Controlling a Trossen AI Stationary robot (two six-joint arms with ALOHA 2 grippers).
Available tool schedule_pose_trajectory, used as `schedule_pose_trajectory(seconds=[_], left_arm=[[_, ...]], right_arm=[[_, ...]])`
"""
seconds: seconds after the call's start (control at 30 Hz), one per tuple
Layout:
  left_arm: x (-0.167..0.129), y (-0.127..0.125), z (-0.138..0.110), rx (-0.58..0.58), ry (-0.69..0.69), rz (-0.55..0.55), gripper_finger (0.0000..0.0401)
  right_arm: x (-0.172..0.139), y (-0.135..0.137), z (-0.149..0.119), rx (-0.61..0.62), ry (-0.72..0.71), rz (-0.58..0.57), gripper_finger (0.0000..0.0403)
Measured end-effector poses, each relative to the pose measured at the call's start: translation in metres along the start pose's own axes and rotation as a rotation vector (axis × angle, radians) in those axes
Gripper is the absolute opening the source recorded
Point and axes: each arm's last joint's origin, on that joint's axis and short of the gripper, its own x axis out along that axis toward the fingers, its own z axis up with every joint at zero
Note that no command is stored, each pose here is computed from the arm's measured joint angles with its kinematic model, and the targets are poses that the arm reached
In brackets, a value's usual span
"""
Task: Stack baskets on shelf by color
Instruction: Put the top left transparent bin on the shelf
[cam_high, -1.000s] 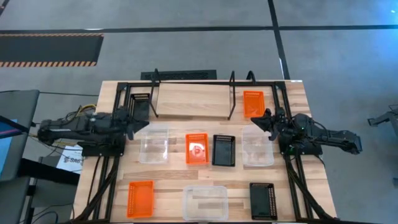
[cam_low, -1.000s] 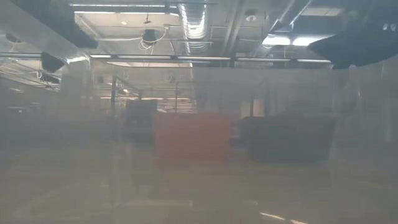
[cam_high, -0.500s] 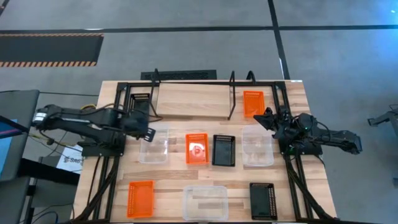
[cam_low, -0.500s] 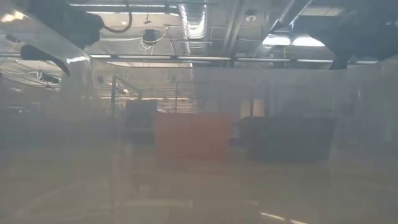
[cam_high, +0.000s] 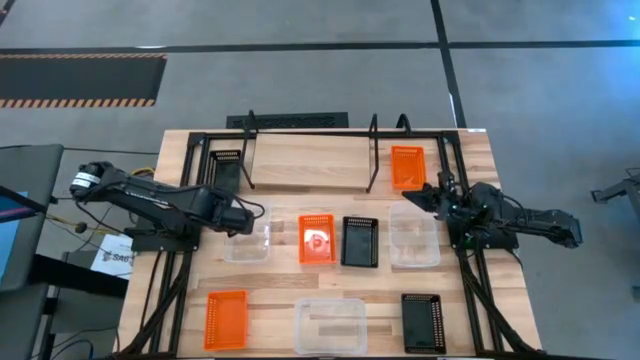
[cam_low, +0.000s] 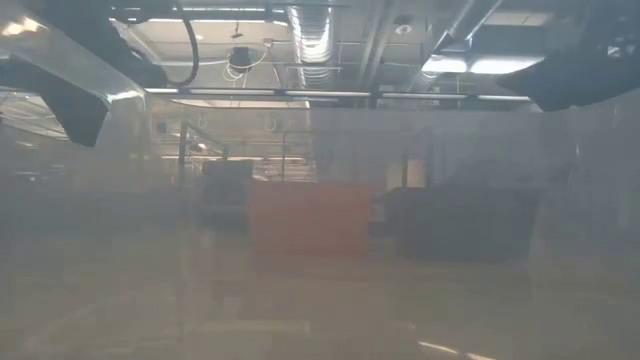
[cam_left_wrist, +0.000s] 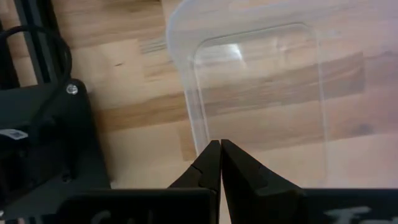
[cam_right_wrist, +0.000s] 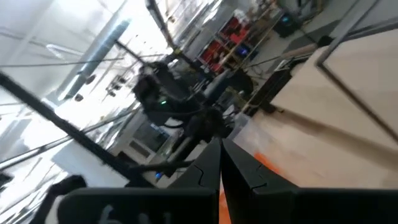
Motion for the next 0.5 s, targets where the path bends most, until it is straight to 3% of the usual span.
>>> schedule_pose_trajectory(seconds=[0.17,0.5], left_arm=[[0.007,-0.005,-0.001,0.062,-0.001,0.049,0.0034],[0.023,-0.016,0.001,0.037,0.023,0.150,0.0170]], right_arm=[[0.000,0.003,0.001,-0.001,0.004,0.047,0.0033],[-0.003,0.024,0.016,-0.041,-0.050,0.192,0.0033]])
